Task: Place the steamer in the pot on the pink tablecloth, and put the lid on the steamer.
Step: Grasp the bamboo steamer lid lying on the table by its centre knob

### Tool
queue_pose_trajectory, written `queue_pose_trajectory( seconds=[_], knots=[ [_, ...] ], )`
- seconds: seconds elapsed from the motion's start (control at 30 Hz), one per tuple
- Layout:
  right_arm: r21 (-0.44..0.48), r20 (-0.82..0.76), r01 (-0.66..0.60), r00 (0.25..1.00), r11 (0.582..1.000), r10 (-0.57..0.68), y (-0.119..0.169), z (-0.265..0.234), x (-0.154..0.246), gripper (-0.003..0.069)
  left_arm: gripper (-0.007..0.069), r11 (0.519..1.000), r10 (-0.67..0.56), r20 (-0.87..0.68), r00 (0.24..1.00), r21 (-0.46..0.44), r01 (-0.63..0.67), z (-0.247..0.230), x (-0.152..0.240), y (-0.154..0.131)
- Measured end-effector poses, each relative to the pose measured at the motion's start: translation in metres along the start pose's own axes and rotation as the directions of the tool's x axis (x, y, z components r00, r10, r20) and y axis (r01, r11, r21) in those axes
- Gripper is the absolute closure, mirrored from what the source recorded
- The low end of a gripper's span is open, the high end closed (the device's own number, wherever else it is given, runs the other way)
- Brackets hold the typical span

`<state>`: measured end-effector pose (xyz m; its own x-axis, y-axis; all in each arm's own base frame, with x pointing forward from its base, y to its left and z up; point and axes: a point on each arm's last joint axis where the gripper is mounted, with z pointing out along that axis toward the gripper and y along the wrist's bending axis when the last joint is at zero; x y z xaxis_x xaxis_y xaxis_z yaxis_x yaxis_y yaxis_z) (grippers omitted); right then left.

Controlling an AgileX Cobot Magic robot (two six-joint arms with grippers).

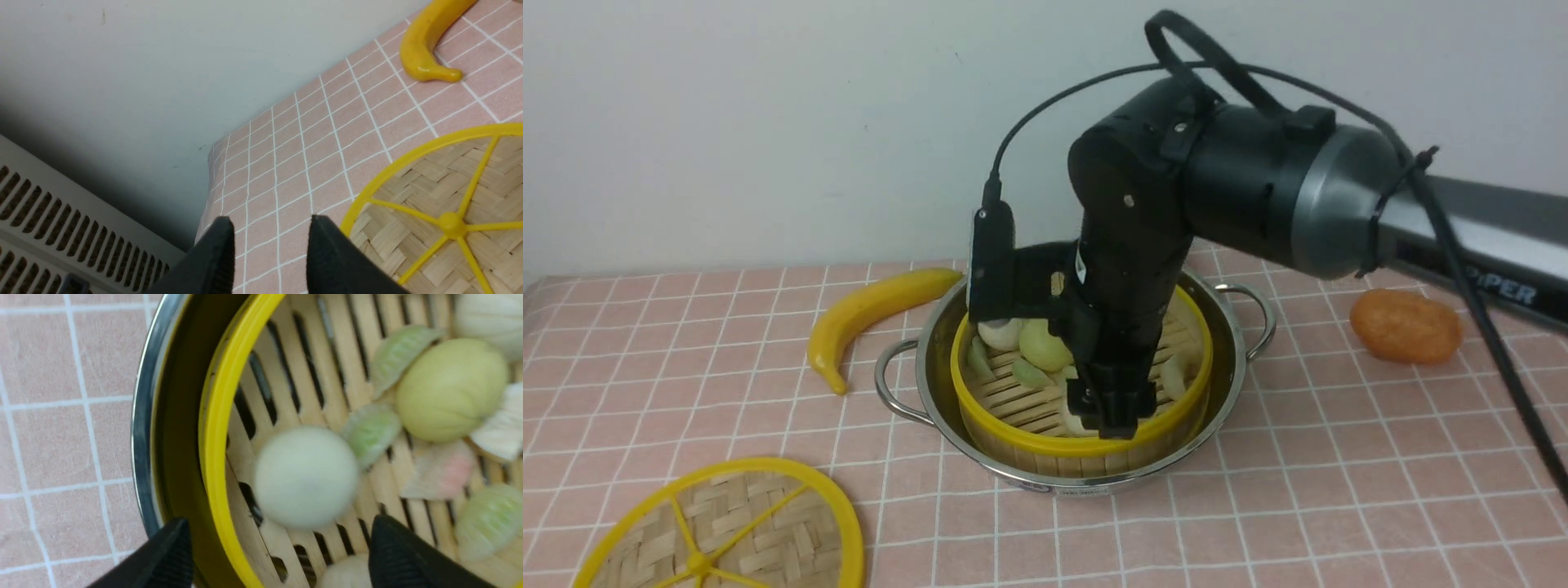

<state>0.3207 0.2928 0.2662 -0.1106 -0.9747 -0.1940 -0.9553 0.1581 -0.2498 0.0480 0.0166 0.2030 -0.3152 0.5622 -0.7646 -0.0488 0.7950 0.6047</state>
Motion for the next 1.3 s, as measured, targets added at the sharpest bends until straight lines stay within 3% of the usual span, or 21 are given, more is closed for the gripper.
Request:
queue_pose_trajectory(
  seconds=[0.07,0.23,0.33,0.47,0.7,0.77,0.83,0.97,1.07,1.13,1.27,1.3],
  knots=[
    [0.023,0.032,-0.081,0.996,0.996,0.081,-0.001,-0.019,0.001,0.0166,0.0382,1.000,0.000,0.000,1.000,0.000,0.000,0.000,0.000,0.000],
    [0.121,0.180,-0.302,0.943,0.945,0.279,-0.001,-0.099,0.016,0.0571,0.0382,1.000,0.000,0.000,1.000,0.000,0.000,0.000,0.000,0.000],
    [0.143,0.261,-0.389,0.902,0.910,0.344,0.002,-0.135,0.027,0.0662,0.0382,1.000,0.000,0.000,1.000,0.000,0.000,0.000,0.000,0.000],
    [0.034,0.427,-0.619,0.719,0.785,0.548,0.016,-0.197,0.047,0.0673,0.0382,1.000,0.000,0.000,1.000,0.000,0.000,0.000,0.000,0.000],
    [-0.157,0.508,-0.731,0.516,0.664,0.689,0.032,-0.235,0.057,0.0666,0.0382,1.000,0.000,0.000,1.000,0.000,0.000,0.000,0.000,0.000],
    [-0.196,0.507,-0.737,0.489,0.647,0.710,0.034,-0.239,0.058,0.0664,0.0382,1.000,0.000,0.000,1.000,0.000,0.000,0.000,0.000,0.000],
    [-0.192,0.508,-0.729,0.499,0.657,0.702,0.035,-0.239,0.058,0.0662,0.0382,1.000,0.000,0.000,1.000,0.000,0.000,0.000,0.000,0.000],
    [-0.113,0.495,-0.691,0.584,0.714,0.644,0.040,-0.232,0.068,0.0657,0.0382,1.000,0.000,0.000,1.000,0.000,0.000,0.000,0.000,0.000],
    [-0.057,0.454,-0.680,0.634,0.731,0.625,0.050,-0.221,0.087,0.0652,0.0382,1.000,0.000,0.000,1.000,0.000,0.000,0.000,0.000,0.000],
    [-0.042,0.423,-0.691,0.642,0.721,0.640,0.061,-0.206,0.106,0.0650,0.0382,1.000,0.000,0.000,1.000,0.000,0.000,0.000,0.000,0.000],
    [-0.030,0.515,-0.788,0.515,0.615,0.685,0.098,-0.173,0.180,0.0643,0.0382,1.000,0.000,0.000,1.000,0.000,0.000,0.000,0.000,0.000],
    [-0.032,0.535,-0.794,0.499,0.607,0.682,0.099,-0.172,0.183,0.0643,0.0382,1.000,0.000,0.000,1.000,0.000,0.000,0.000,0.000,0.000]
  ],
)
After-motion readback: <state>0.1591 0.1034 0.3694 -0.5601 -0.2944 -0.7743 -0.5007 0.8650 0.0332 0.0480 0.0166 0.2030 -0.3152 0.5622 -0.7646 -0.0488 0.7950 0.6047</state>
